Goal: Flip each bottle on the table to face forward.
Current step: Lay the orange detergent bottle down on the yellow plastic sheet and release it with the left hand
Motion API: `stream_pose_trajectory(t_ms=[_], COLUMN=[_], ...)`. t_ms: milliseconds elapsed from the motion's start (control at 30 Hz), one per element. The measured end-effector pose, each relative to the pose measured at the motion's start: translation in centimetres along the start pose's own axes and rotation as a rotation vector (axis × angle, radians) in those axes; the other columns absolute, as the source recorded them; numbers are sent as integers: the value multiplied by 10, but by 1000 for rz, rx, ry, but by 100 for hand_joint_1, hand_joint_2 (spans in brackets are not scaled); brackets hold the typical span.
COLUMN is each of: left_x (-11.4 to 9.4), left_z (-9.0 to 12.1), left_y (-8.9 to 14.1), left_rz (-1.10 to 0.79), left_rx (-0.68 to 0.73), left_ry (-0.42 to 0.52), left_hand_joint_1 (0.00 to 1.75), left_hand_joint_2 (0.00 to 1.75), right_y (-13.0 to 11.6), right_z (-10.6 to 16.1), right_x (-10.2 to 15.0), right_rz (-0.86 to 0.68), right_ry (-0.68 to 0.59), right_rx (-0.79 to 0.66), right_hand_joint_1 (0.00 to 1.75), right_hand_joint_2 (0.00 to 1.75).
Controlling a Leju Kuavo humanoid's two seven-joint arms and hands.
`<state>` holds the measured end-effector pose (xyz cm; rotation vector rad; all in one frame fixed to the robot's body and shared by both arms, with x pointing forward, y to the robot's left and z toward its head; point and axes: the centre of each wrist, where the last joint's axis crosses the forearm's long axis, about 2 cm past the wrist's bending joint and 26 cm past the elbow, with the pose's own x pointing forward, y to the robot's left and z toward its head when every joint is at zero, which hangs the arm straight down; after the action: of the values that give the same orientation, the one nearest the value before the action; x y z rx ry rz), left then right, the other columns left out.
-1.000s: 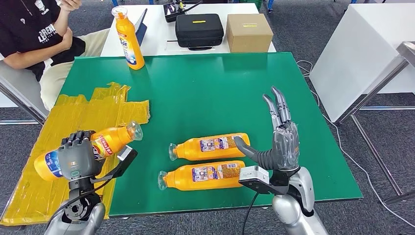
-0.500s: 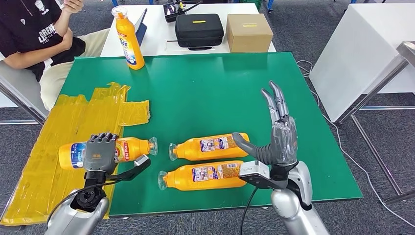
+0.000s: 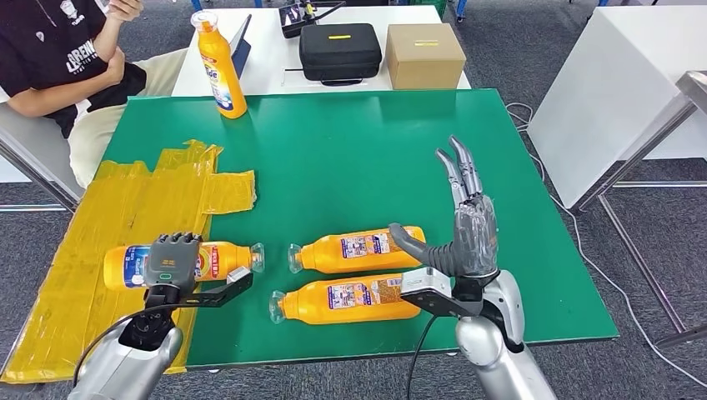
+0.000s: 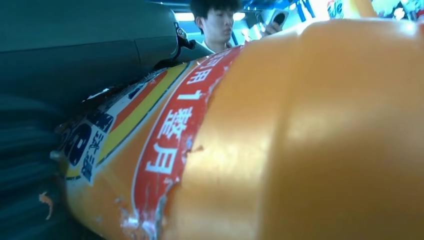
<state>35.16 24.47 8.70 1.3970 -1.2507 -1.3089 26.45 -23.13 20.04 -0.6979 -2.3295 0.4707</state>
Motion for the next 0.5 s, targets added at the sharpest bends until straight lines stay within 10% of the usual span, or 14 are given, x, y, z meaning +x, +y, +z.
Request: stream_pose_trajectory(t_ms=[400,433,500], left_x=[-24,-26,-30], left_z=[-28,-30,-33], left_y=[8,8,9], left_rz=[-14,-14,-13], left_rx=[-98,-103,-115], left_ry=[86,94,109], left_hand_joint_1=[175,169,97], left_hand_joint_2=[175,175,175], right_y=[10,10,11], right_z=[0,0,0], right_x=[4,4,5], right_rz=[-13,-15,-18], right_ry=[23,25,29], right_rx=[21,24,29], right_hand_joint_1=[0,0,0], right_hand_joint_2=[175,175,175])
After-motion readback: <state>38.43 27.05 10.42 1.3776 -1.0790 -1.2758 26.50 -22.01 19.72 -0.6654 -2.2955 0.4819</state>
